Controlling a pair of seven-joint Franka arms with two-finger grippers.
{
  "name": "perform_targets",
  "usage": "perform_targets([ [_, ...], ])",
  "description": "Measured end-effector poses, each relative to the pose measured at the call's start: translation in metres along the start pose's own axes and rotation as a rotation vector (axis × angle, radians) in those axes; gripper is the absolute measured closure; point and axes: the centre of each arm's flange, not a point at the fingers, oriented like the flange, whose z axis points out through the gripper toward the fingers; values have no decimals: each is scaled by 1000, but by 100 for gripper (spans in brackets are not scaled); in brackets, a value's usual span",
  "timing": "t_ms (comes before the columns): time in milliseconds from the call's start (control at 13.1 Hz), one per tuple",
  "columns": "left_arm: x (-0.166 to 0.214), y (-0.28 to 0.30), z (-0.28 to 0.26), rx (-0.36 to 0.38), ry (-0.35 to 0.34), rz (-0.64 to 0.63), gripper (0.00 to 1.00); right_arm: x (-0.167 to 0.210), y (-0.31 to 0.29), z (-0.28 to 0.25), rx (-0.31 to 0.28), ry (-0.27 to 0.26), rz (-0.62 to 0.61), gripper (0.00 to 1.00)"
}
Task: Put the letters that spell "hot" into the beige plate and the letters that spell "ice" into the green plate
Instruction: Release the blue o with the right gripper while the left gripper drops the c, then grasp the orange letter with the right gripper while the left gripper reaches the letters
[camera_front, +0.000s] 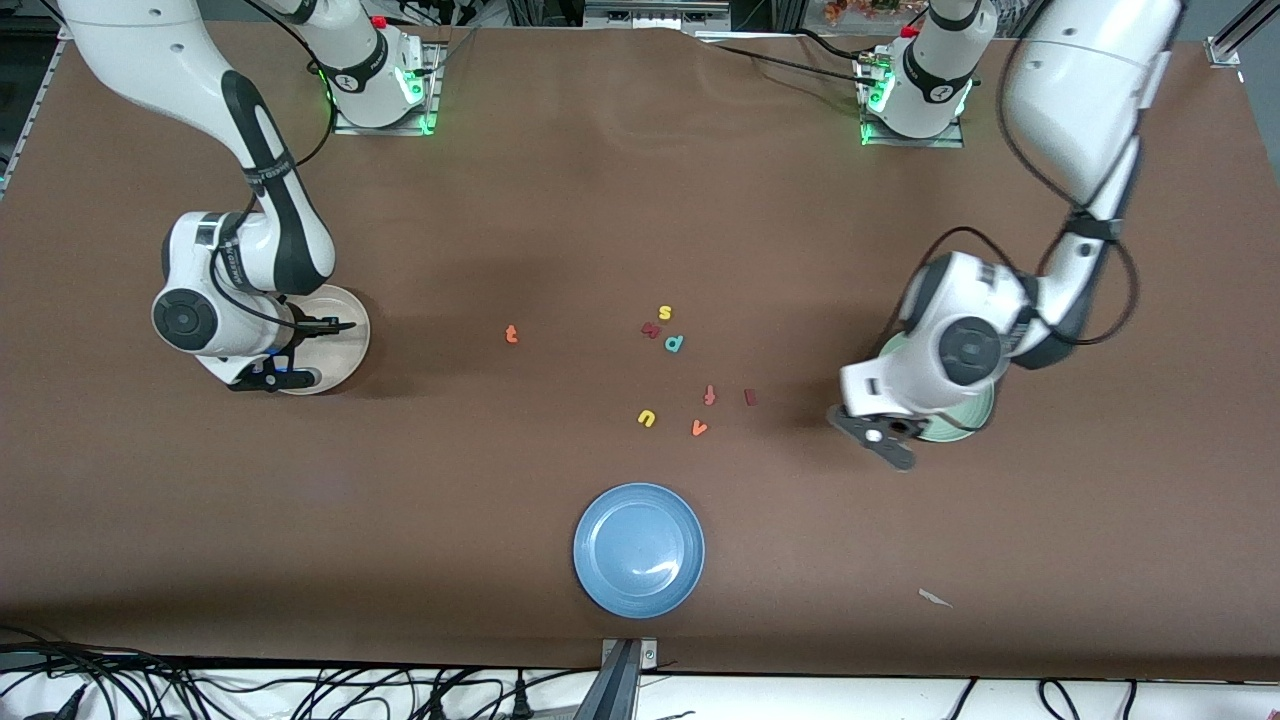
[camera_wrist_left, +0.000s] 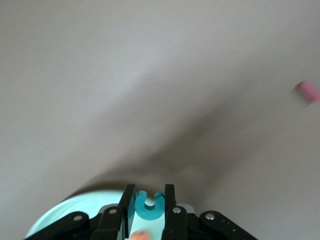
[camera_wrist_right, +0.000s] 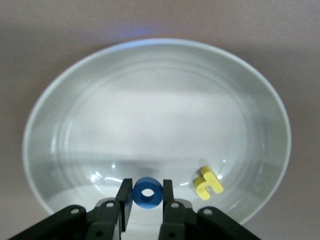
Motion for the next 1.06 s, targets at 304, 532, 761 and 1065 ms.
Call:
perform_targets([
  [304, -49, -52, 21, -43, -64, -52, 73, 2, 14, 3, 5, 9, -6, 48],
  [532, -63, -48, 43, -61, -86, -55, 73, 4, -7, -28, 16, 58, -25, 16],
  [761, -74, -53, 56, -65, -74, -51, 48, 2, -74, -60, 42, 108, -21, 7],
  [1065, -71, -54, 36, -52, -40, -23, 4, -10, -189, -70, 79, 150, -75, 6],
])
